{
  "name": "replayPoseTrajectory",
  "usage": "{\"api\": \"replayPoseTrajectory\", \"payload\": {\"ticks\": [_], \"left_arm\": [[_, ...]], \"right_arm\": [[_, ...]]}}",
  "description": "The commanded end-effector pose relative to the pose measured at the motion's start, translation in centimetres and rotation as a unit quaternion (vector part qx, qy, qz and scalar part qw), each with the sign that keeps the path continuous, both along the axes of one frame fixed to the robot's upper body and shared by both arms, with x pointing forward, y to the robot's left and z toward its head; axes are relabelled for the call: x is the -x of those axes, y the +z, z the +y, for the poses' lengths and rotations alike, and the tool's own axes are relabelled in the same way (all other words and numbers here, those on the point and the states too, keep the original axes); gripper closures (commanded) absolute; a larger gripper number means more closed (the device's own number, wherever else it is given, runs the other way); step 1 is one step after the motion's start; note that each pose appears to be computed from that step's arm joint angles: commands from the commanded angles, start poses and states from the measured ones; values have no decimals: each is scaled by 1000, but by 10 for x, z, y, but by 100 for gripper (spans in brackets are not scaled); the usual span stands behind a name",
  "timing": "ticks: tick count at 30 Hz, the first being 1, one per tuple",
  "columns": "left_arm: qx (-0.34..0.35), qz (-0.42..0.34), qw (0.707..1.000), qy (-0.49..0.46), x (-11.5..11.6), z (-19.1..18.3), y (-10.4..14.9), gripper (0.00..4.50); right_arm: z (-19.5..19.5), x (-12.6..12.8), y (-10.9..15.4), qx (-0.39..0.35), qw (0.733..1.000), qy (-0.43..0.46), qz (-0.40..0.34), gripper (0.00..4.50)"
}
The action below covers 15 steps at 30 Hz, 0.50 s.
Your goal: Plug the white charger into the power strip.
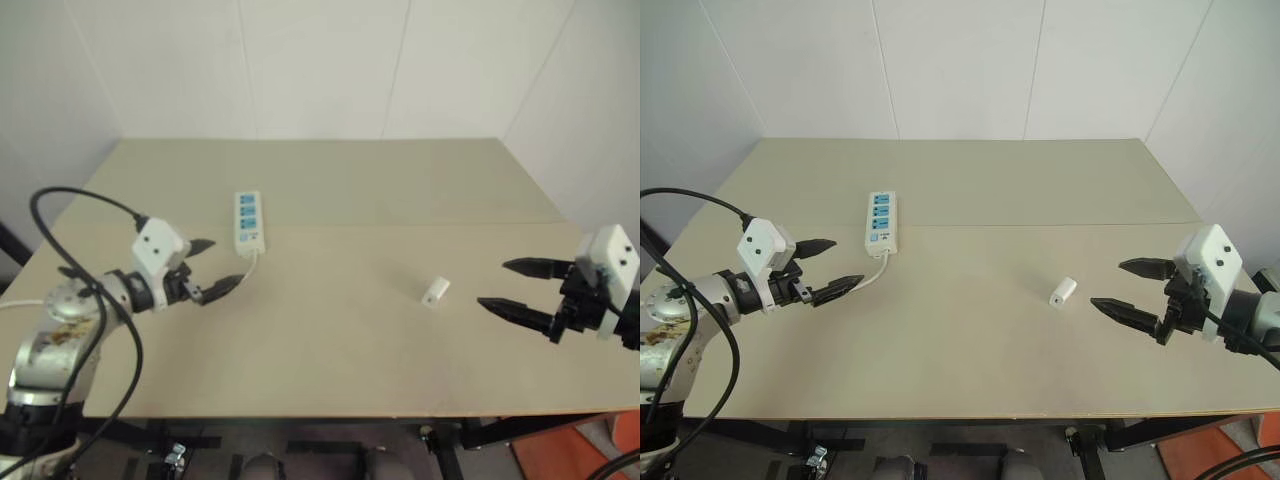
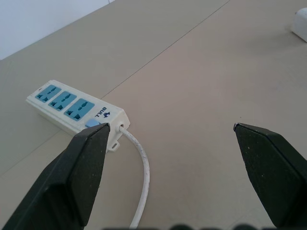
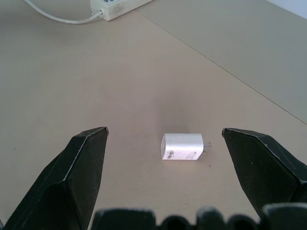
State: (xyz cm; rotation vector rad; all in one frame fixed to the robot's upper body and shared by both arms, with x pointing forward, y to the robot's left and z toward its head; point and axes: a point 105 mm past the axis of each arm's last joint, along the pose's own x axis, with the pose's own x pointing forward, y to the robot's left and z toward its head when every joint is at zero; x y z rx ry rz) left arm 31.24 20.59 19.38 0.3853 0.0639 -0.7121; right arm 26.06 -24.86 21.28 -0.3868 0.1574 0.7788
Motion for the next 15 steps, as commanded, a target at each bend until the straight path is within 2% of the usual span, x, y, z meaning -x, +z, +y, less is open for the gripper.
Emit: {"api": "replayPoseTrajectory", "payload": {"ticks": [1,15], "left_arm": [[0,-28,1000,-12,1,-6,16,0],[12,-29,999,-10,-4,-11,15,0]], "right_arm": [[0,3,10,8,1000,6,-22,2],[2,0,14,2,999,-1,-33,2]]}}
